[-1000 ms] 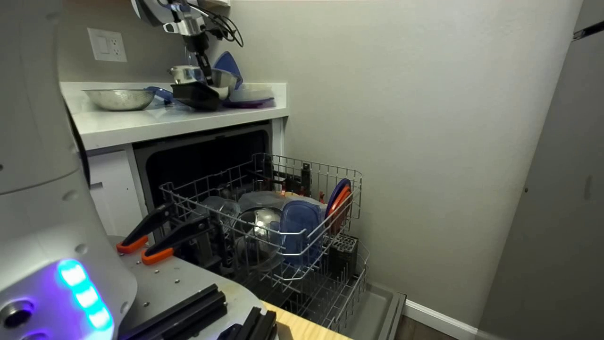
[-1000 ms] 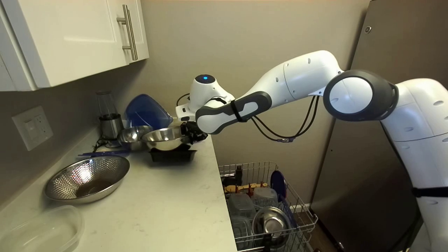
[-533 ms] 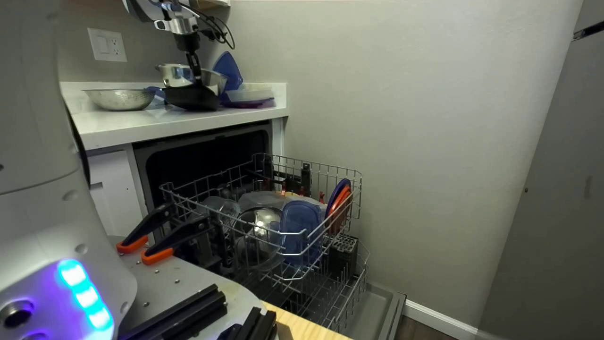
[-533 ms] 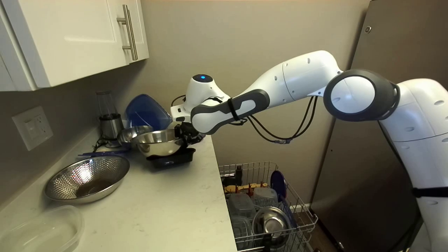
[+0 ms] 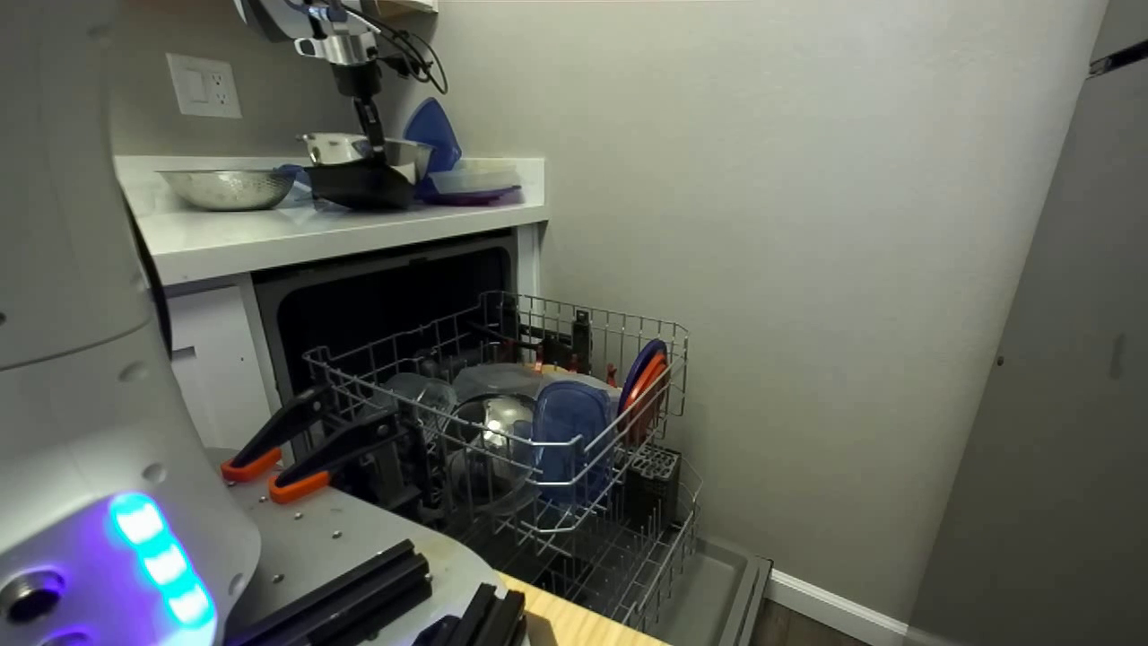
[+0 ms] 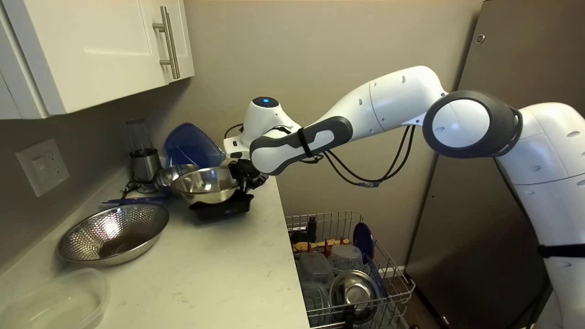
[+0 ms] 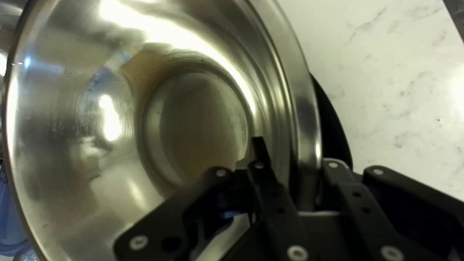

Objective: Remove the silver bowl from the dishwasher and put it on the counter

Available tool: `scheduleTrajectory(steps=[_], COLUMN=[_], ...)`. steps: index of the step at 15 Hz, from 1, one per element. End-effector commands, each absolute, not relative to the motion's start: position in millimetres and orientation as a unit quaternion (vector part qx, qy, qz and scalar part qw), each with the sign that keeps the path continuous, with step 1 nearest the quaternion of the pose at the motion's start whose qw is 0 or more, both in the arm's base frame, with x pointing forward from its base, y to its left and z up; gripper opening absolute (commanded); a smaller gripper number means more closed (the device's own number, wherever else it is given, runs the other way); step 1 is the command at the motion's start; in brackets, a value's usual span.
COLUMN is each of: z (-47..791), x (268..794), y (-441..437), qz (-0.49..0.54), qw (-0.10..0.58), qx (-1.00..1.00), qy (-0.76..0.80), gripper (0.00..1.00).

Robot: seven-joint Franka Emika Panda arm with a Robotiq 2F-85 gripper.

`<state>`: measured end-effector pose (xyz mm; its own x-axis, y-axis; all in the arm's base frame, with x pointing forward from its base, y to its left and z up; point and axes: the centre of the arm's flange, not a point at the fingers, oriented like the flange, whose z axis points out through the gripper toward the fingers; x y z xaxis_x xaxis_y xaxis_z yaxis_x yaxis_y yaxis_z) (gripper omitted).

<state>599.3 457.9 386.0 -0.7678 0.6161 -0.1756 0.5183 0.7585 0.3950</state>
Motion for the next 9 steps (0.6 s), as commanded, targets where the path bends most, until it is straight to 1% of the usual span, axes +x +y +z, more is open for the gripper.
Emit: scheduleTrajectory(steps=[1, 3, 7, 9], z=[393.6, 395.5, 410.9, 428.8], x=[594.1, 594.3, 594.3, 592.3], y=[450.1, 449.2, 443.8, 442.0], qz=[0.174, 0.177, 0.190, 0.193], qw=[0.161, 0.164, 0.169, 0.176], qx=[0.302, 0.304, 0.307, 0.307], qy=[0.923, 0.922, 0.917, 0.915], gripper=[0.58, 0.69, 0.95, 1.00])
